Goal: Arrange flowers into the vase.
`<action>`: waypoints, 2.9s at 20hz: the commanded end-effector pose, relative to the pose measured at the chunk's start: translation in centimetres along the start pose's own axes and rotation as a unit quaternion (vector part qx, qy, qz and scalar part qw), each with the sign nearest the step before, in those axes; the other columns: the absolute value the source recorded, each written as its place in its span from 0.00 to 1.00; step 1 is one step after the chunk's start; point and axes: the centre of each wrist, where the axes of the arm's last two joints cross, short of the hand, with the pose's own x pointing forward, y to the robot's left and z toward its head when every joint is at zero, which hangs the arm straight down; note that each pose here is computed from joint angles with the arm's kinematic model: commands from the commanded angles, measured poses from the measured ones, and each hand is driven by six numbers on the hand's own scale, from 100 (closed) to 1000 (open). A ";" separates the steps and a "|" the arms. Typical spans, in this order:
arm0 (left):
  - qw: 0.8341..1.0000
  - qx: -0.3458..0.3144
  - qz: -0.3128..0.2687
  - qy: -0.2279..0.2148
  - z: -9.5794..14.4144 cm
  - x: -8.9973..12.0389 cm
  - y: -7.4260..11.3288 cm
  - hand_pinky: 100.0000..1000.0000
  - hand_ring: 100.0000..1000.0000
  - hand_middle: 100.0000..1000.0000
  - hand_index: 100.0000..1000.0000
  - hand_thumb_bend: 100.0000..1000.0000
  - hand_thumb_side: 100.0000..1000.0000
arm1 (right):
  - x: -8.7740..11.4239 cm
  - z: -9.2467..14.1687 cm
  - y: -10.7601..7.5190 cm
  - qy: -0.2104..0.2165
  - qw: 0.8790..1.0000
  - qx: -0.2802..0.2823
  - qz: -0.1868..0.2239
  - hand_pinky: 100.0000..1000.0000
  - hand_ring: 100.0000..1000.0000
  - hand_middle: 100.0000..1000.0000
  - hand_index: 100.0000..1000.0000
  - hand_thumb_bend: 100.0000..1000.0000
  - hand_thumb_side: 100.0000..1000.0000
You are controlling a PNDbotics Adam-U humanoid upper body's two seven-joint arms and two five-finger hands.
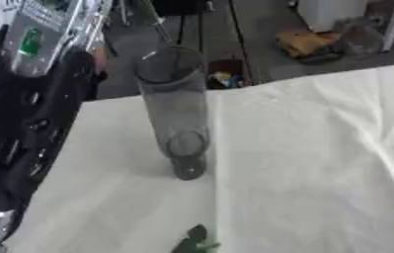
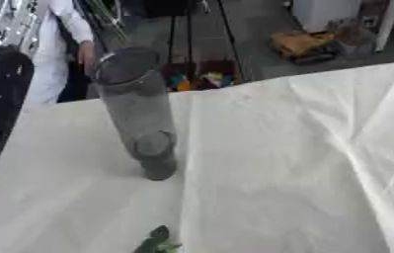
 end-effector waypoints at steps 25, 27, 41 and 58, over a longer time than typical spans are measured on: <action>0.994 0.004 -0.071 0.083 -0.9 0.4 0.8 0.00 0.00 0.00 0.00 0.06 0.22 | 0.5 -0.2 -0.1 -0.001 1.000 -0.001 0.001 0.83 0.75 0.31 0.88 0.00 0.87; 0.994 0.005 -0.068 0.086 -0.8 0.4 0.7 0.00 0.00 0.00 0.00 0.06 0.22 | 0.5 -0.2 -0.1 -0.001 1.000 0.000 0.001 0.83 0.75 0.31 0.88 0.00 0.87; 0.993 -0.001 -0.077 0.092 -0.2 -0.5 0.2 0.00 0.00 0.00 0.00 0.05 0.22 | 0.5 -0.4 0.0 -0.005 1.000 0.003 0.000 0.83 0.75 0.31 0.88 0.00 0.88; 0.992 -0.006 -0.070 0.106 0.5 -1.2 -0.4 0.00 0.00 0.00 0.00 0.03 0.24 | 0.5 -0.5 0.1 -0.007 1.000 0.005 -0.001 0.84 0.75 0.30 0.88 0.00 0.89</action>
